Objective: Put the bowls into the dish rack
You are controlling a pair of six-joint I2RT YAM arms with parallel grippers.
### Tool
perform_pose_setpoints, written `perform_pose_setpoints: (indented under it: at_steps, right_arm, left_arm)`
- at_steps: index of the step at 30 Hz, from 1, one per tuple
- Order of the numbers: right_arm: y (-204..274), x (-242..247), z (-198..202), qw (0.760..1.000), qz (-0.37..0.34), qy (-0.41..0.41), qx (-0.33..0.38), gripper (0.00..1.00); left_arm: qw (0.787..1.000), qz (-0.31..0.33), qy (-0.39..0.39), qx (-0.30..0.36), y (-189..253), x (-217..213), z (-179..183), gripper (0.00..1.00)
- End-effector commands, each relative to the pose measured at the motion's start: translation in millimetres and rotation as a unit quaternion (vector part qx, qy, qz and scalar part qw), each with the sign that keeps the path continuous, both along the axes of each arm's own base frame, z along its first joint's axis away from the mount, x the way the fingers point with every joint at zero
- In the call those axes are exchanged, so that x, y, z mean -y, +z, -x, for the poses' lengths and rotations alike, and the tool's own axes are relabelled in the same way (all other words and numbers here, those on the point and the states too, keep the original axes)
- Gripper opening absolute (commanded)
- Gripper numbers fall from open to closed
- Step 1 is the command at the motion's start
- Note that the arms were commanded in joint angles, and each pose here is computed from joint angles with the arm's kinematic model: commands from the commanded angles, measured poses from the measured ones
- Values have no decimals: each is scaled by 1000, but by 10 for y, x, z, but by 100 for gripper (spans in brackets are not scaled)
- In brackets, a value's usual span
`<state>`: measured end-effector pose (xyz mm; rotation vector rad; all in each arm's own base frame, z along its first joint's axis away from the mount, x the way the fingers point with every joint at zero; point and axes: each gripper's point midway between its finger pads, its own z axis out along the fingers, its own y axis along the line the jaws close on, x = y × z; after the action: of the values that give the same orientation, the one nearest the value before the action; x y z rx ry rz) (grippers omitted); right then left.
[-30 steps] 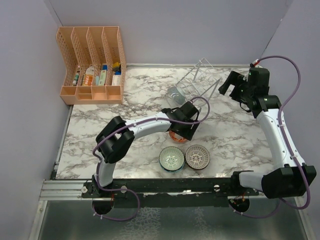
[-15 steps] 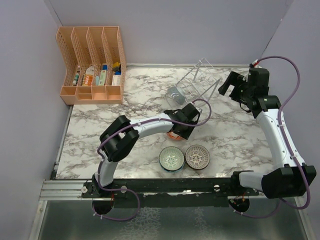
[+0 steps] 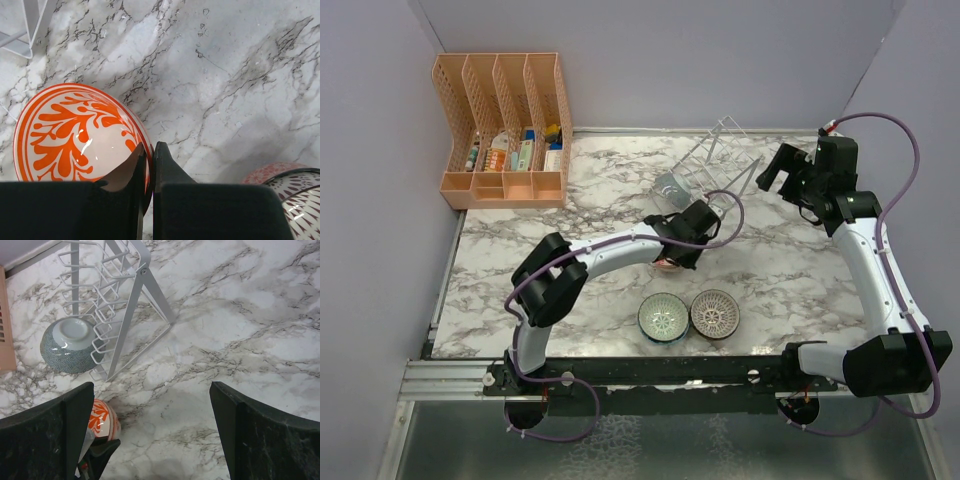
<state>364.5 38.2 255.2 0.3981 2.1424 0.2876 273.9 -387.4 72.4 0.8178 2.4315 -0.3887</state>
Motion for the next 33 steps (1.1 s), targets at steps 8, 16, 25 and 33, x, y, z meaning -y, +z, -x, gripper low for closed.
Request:
perform_pose_setpoints:
  at_steps: [8, 16, 25, 33]
  right_arm:
    - [193, -23, -124, 1000, -10, 4, 18, 100]
    - [296, -98, -316, 999, -28, 19, 22, 100]
    - [143, -184, -396, 998, -43, 36, 1, 100]
    - [47, -196, -424, 998, -39, 45, -11, 100]
  left_arm:
    - [955, 287, 52, 62, 2243, 246, -538, 0]
    - [825, 549, 125, 42, 3204, -209, -1055, 0]
    - [703, 696, 143, 43, 3527, -474, -1368, 0]
    - [606, 777, 169, 3, 3196, -584, -1701, 0]
